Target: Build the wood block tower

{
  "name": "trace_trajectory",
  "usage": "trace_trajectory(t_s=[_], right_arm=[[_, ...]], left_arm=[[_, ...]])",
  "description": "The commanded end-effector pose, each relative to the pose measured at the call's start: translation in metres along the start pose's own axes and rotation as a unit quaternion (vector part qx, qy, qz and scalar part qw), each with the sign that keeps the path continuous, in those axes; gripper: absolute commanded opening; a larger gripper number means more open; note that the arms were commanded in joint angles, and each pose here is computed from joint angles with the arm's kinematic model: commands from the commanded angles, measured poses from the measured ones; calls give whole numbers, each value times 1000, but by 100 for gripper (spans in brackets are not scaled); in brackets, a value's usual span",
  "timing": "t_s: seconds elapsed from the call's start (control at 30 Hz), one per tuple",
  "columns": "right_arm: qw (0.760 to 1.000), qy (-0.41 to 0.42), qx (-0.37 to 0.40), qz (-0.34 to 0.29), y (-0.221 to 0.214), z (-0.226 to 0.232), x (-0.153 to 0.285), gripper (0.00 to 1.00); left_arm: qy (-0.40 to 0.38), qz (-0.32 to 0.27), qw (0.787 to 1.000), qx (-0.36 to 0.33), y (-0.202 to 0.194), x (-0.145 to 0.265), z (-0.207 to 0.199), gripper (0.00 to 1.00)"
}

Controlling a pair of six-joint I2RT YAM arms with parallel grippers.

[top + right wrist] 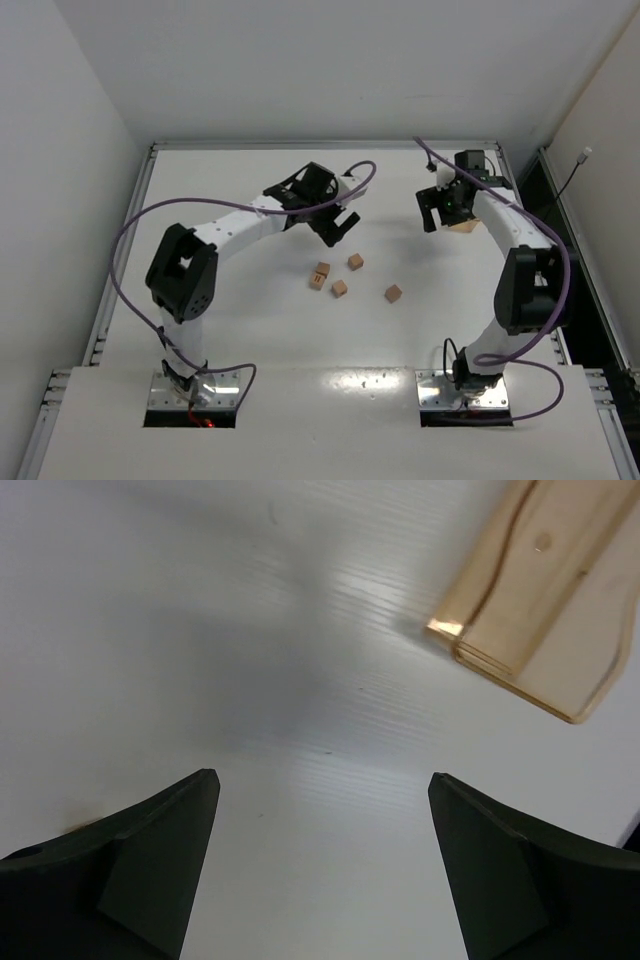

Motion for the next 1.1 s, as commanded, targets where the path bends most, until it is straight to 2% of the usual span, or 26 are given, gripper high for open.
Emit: trace_trajectory(t_s=[0.0,0.2,0.4,0.7,0.9,1.07], right_arm=[[998,-39,-41,-20,14,-25,10,83],[997,-49,-58,-14,5,-41,11,83],[997,-42,-69,3,-9,-47,6,83],[997,-32,-74,10,-18,-44,5,83],[997,-34,-74,10,-20,-47,8,82],[997,-37,-70,17,-24,-47,10,82]], left_arm=[[-22,0,999,-47,18,-13,-7,96],[-60,29,996,-61,9,-38,-22,91],[-97,31,990,-99,8,-39,-48,90],[-126,21,987,-100,12,-39,-65,91],[-132,34,988,-69,10,-55,-73,91],[-135,24,989,-55,18,-58,-78,91]])
Point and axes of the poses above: each gripper's point midway between its finger pads, its own x axis back along the fingers, its own z axis along the line the jaws close on, y = z × x, the point moved 3 cm from there along x, back along the fingers, and after that the axes turned 4 degrees about -x, right-handed, at the moved point
